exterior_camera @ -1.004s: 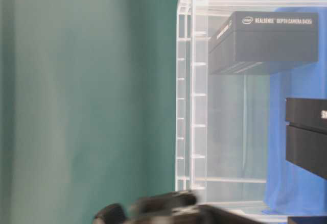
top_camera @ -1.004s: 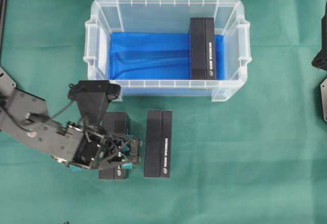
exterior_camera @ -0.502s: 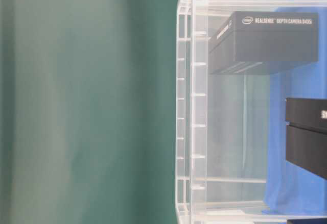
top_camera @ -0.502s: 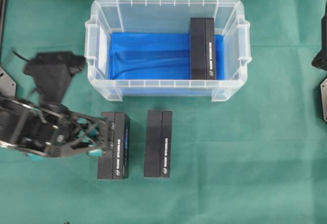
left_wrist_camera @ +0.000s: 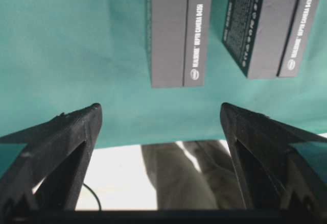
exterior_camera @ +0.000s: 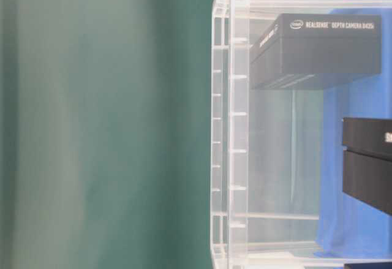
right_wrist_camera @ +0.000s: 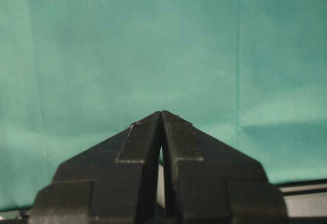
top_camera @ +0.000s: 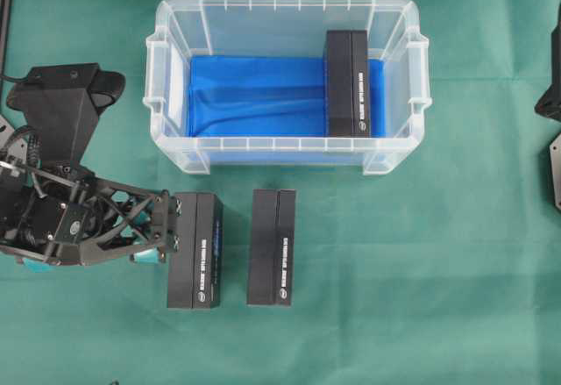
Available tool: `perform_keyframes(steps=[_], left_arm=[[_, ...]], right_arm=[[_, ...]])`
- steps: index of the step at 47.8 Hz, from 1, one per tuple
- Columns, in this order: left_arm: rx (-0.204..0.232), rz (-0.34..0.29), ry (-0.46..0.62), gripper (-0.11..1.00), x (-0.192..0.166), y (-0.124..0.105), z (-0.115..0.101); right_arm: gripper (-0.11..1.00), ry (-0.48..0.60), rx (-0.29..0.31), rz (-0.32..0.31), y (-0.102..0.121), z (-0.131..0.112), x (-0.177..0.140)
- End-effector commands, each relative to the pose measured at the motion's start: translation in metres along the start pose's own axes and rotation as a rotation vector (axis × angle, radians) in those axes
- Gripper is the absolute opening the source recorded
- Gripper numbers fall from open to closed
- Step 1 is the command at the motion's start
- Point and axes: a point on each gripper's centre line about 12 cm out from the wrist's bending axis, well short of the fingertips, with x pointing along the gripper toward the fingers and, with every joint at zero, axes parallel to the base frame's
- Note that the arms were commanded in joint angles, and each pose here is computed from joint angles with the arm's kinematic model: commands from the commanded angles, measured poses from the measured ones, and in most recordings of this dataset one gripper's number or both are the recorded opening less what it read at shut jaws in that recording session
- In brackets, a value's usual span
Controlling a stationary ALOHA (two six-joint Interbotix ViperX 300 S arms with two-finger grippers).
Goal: Take the box out of the case with the left arm.
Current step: 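Withdraw the open left gripper to the left side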
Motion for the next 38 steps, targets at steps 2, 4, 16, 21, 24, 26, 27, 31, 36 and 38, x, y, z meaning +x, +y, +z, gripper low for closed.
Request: perform_keyframes(steps=[2, 4, 16, 21, 24, 26, 27, 31, 36, 38], left_arm=[[-0.004, -0.036, 0.009, 0.94, -0.012, -0.001, 0.002], [-0.001, -0.036, 0.01, 0.94, -0.013, 0.0, 0.001], [0.036, -0.015, 0.016, 0.94, -0.013, 0.022, -0.004], [0.059, -0.011, 0.02, 0.94, -0.013, 0.038, -0.005], [0.069, -0.014, 0.026, 0.94, -0.015, 0.047, -0.005], [0.075, -0.014, 0.029, 0.94, -0.016, 0.053, -0.004], [0.074, -0.015, 0.03, 0.94, -0.016, 0.056, -0.003], [0.072, -0.022, 0.033, 0.93, -0.019, 0.066, 0.002], [0.067, -0.028, 0.034, 0.93, -0.02, 0.073, 0.007], [0.069, -0.029, 0.034, 0.93, -0.02, 0.075, 0.008]], right_arm=[[0.03, -0.02, 0.002, 0.004, 0.0, 0.004, -0.004], [0.03, -0.02, 0.003, 0.003, 0.0, 0.004, -0.004], [0.03, -0.021, 0.003, 0.003, 0.0, 0.004, -0.005], [0.03, -0.02, 0.003, 0.003, 0.0, 0.004, -0.004], [0.03, -0.021, 0.003, 0.003, 0.0, 0.004, -0.005], [0.03, -0.021, 0.003, 0.002, 0.0, 0.004, -0.005], [0.03, -0.02, 0.002, 0.002, 0.0, 0.004, -0.005], [0.03, -0.022, 0.001, 0.001, 0.0, 0.004, -0.005], [0.03, -0.022, 0.003, 0.001, 0.0, 0.004, -0.005], [0.03, -0.022, 0.0, 0.001, 0.0, 0.004, -0.005]])
